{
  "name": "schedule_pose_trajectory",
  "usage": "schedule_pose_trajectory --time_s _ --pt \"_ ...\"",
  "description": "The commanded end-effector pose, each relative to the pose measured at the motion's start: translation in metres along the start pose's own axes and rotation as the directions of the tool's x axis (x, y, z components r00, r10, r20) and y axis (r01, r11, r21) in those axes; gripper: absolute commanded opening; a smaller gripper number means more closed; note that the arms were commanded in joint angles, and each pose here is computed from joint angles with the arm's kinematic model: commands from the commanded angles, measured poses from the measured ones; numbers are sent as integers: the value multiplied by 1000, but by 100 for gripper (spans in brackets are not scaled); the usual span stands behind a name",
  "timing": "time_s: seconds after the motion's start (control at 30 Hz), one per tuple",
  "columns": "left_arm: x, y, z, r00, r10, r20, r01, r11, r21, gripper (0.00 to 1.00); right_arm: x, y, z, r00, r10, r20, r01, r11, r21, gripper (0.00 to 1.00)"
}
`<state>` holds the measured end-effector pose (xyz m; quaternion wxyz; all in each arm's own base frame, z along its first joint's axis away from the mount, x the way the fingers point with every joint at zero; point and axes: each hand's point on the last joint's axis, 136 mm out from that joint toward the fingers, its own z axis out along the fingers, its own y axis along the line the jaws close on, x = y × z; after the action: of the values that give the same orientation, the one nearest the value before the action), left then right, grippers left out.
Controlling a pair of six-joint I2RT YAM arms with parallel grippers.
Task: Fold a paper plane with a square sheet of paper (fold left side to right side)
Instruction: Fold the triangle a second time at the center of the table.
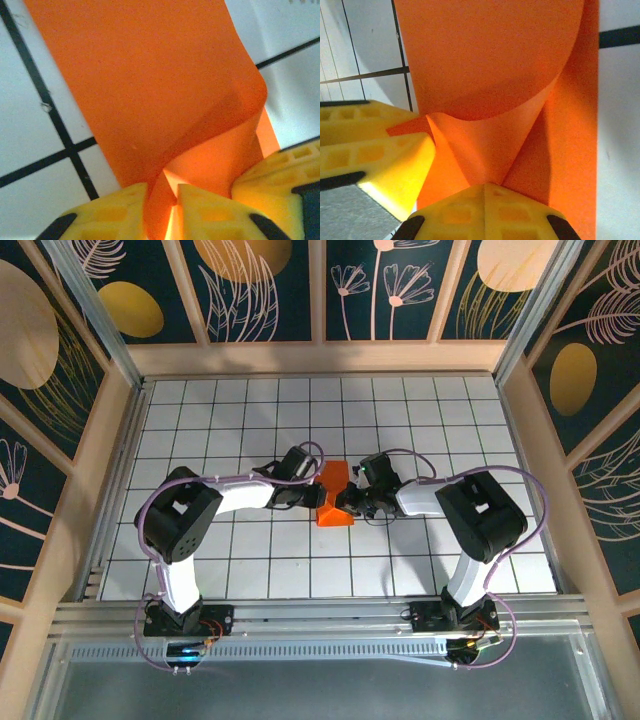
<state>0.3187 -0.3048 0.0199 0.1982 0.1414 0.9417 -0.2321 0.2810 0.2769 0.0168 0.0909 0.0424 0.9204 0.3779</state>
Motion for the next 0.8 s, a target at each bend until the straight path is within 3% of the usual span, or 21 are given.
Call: schedule_pose_trajectory --time_s 0.0,0.17,0.27,0.4,0.57,0.77 --pt "-27 -2 -25 997 -3 75 5 999 -39 26 10 -21 7 999 17 -27 -15 996 91 0" --pt "-24 -5 -45 996 -27 91 30 999 -26 29 8 -21 5 1000 9 -20 -7 994 108 0" --pt "-11 -10 -61 994 -64 91 63 998 22 26 8 -21 5 1000 10 -18 -8 994 106 0" --pt "9 -30 -69 991 -125 44 116 979 171 16 10 -21 6 1000 7 -21 -5 994 107 0" --pt "27 -65 -71 985 -169 -33 169 914 368 10 10 -22 5 1000 10 -15 -8 994 112 0" --pt "38 -72 -55 986 -152 -73 169 917 361 7 13 -24 6 1000 10 -20 -8 993 118 0"
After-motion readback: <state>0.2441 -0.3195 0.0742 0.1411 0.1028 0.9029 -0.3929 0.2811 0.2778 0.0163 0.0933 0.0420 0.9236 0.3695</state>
